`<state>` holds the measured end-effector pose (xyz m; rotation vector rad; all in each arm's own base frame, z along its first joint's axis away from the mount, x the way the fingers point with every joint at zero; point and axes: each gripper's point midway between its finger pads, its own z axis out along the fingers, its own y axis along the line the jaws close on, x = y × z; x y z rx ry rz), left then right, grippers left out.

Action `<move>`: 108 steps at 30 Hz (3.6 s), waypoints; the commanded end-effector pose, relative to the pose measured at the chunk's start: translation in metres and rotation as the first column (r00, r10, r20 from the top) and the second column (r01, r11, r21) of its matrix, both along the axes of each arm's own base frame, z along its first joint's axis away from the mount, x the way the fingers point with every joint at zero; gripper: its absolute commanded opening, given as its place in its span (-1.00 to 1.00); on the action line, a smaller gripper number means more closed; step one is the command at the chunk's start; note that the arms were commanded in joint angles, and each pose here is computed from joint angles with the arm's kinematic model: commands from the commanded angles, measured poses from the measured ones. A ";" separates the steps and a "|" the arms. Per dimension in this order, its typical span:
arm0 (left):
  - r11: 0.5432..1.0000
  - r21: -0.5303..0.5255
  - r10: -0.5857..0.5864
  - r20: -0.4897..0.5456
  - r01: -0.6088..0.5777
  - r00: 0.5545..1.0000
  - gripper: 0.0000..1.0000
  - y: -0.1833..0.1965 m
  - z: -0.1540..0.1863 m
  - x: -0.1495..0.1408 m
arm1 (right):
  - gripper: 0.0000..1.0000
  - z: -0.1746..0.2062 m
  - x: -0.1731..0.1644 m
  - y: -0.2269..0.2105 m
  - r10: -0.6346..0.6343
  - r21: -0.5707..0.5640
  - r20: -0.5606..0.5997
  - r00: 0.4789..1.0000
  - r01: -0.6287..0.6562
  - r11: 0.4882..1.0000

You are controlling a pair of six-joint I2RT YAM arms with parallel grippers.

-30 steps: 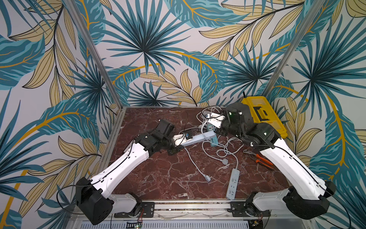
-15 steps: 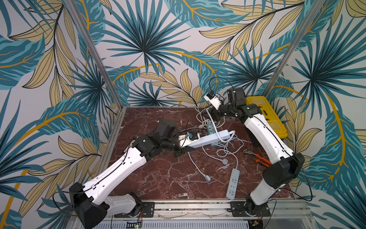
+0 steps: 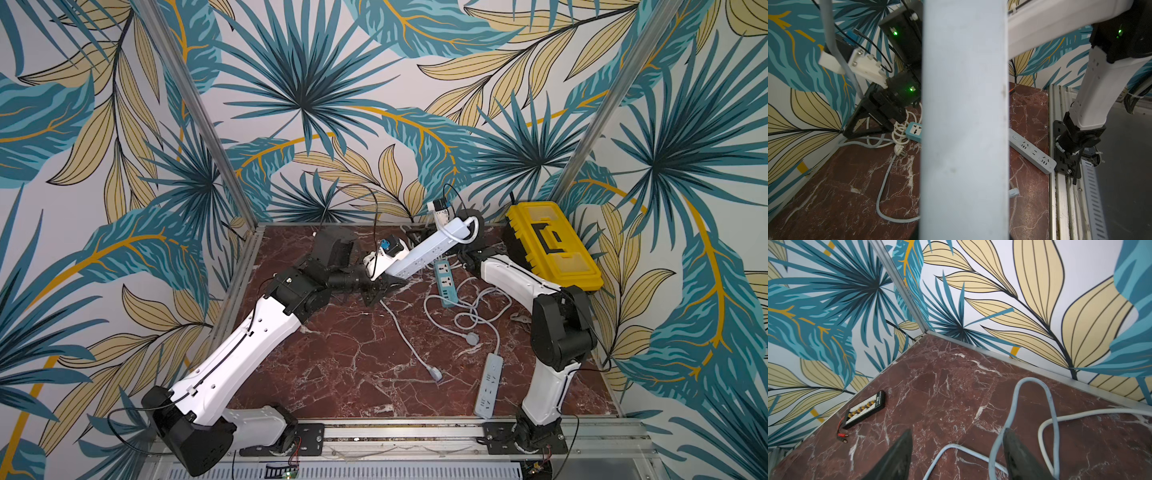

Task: Wrap the cord around the power strip
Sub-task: Wrap the power cord around the power strip.

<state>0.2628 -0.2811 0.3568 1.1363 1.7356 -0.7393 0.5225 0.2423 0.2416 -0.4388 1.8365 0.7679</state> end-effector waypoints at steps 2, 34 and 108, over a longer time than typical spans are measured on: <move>0.979 -0.185 0.102 0.061 -0.090 0.993 -1.00 0.006 0.065 0.018 | -0.26 0.002 0.018 -0.011 -0.117 0.106 0.010 0.993 0.116 0.988; 0.755 0.565 0.382 0.034 -0.333 0.924 -1.00 0.089 -0.114 0.096 | -1.00 0.169 -0.173 -0.033 0.104 -0.604 0.570 0.815 0.330 0.726; 0.920 0.303 -0.179 -0.244 0.250 0.953 -1.00 0.009 -0.140 -0.047 | -1.00 0.088 -0.078 -0.007 0.229 -0.683 0.199 0.953 -0.032 0.729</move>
